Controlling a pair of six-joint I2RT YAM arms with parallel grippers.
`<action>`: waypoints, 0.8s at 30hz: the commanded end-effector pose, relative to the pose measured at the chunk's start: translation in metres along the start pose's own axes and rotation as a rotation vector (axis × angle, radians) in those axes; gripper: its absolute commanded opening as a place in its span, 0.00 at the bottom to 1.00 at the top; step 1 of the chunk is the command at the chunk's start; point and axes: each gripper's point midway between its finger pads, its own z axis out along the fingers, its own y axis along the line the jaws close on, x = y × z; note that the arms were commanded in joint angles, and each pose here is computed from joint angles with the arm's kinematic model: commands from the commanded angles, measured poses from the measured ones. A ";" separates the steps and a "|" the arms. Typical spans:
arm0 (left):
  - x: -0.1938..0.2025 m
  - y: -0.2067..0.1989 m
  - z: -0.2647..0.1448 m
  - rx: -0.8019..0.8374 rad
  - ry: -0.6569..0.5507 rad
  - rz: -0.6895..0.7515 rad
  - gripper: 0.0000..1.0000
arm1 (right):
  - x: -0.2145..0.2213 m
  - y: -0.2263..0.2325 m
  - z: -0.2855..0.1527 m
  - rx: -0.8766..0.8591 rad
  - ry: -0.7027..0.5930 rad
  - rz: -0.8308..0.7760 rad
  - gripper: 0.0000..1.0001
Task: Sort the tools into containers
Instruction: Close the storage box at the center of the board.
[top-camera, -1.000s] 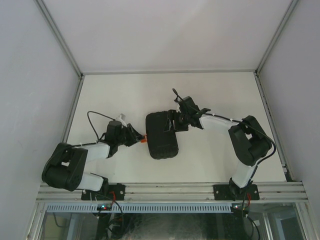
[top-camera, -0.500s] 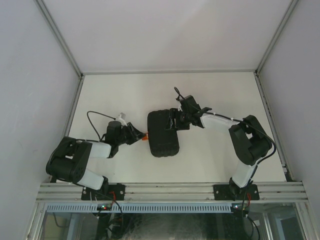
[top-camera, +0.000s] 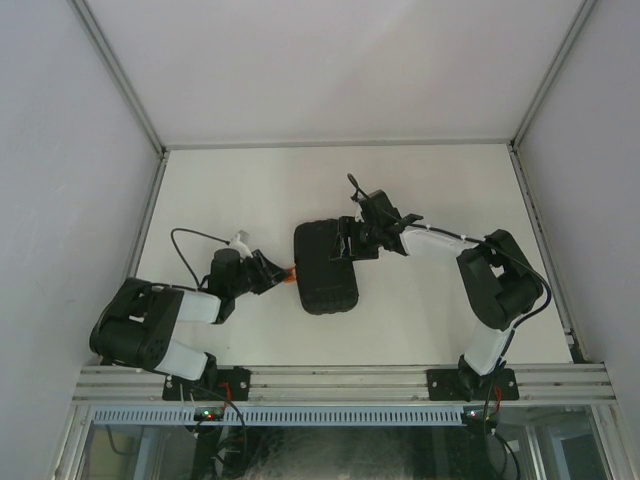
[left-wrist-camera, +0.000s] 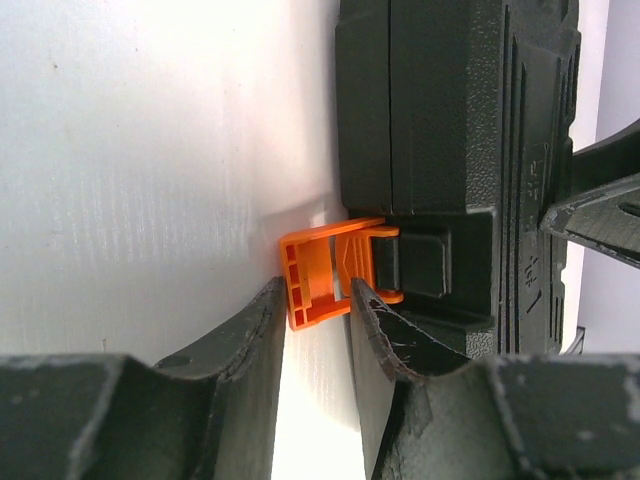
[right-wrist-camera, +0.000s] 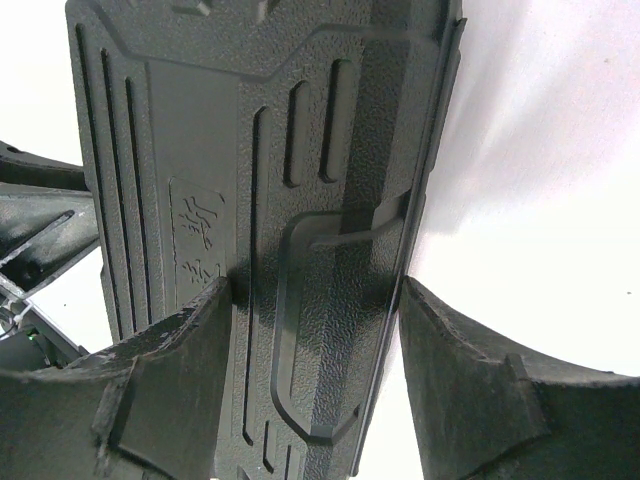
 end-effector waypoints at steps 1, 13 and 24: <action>0.028 0.000 -0.004 0.016 0.108 -0.039 0.36 | 0.036 -0.032 0.013 0.129 0.114 -0.049 0.39; -0.009 -0.017 0.010 0.084 0.031 -0.053 0.38 | 0.036 -0.031 0.014 0.125 0.121 -0.054 0.38; 0.016 -0.015 -0.006 0.130 0.072 -0.062 0.36 | 0.037 -0.030 0.015 0.121 0.123 -0.050 0.38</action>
